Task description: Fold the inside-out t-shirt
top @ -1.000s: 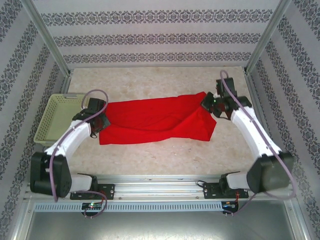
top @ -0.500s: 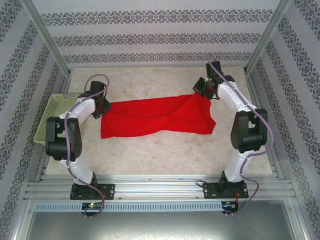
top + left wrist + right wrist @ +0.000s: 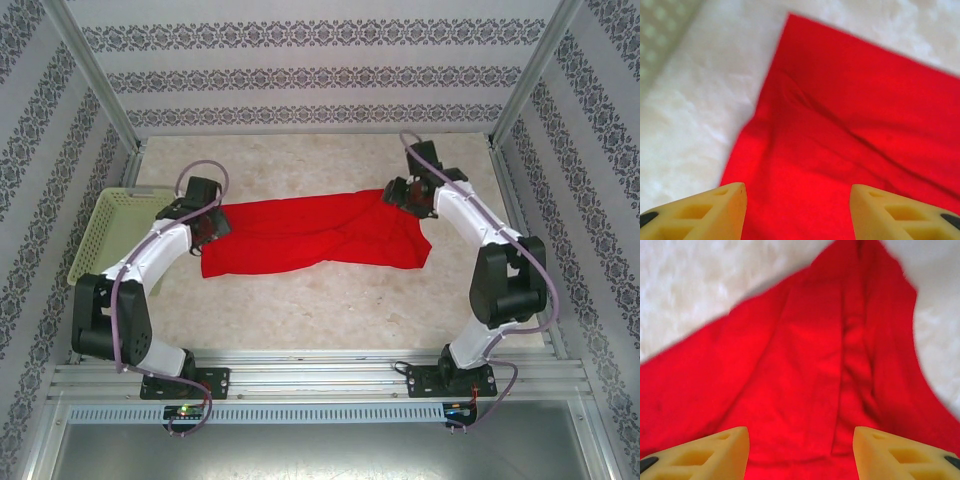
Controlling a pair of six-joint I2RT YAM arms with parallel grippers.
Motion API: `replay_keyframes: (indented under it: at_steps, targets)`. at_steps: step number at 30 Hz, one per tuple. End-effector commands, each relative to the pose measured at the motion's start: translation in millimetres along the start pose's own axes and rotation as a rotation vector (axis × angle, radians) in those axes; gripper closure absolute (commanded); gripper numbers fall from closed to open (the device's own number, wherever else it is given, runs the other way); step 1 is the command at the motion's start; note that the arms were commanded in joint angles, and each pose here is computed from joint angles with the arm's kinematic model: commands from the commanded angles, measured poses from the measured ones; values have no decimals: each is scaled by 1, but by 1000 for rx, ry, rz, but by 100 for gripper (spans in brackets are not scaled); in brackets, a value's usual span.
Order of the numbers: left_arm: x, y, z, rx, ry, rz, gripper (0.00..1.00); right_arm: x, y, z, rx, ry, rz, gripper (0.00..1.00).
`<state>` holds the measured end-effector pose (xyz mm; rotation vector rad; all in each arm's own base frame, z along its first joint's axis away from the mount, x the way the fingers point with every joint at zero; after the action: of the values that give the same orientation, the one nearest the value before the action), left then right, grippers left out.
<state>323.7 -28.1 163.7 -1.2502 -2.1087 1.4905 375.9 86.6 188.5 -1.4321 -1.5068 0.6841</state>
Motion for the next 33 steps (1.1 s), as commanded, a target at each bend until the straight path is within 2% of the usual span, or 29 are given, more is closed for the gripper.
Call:
replay_keyframes:
  at_steps: [1, 7, 11, 14, 17, 21, 24, 27, 29, 33]
  targets:
    - [11, 29, 20, 54, 57, -80, 47, 7, 17, 29, 61, -36, -32, 43]
    - [3, 56, 12, 63, 78, -123, 53, -2, 47, 43, 112, -24, -14, 43]
    - [0, 71, 5, 76, 73, -151, 63, -19, 69, 43, 141, 20, 36, 43]
    - [12, 78, -8, 74, 21, -185, 77, -39, 81, 38, 158, 69, 95, 43]
    - [29, 83, -20, 82, -37, -211, 81, -54, 87, 32, 154, 104, 122, 42]
    - [34, 81, -26, 78, -50, -218, 80, -62, 84, 18, 129, 109, 142, 42]
    - [33, 68, -31, 52, -41, -209, 74, -67, 73, 7, 102, 81, 183, 37]
    - [24, 42, -32, 11, -23, -141, 68, -63, 55, 1, 91, 14, 173, 26]
    - [8, 25, -24, -11, 19, -77, 61, -60, 45, -2, 89, -40, 175, 3]
    - [-14, 25, -8, 58, 23, 61, 52, -60, 46, -4, 117, -76, 197, 2]
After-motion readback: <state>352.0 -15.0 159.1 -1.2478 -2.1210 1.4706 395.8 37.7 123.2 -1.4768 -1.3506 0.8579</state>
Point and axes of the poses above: each hand's point on the last joint's axis, 136 mm out from that joint toward the fingers, its own y axis out along the fingers, its own x axis along the line the jaws close on, z = x × y, the point moved 7 cm from there along -y, back along the fingers, and after that the axes turned 12 degrees about -y, right-handed, at the moved point
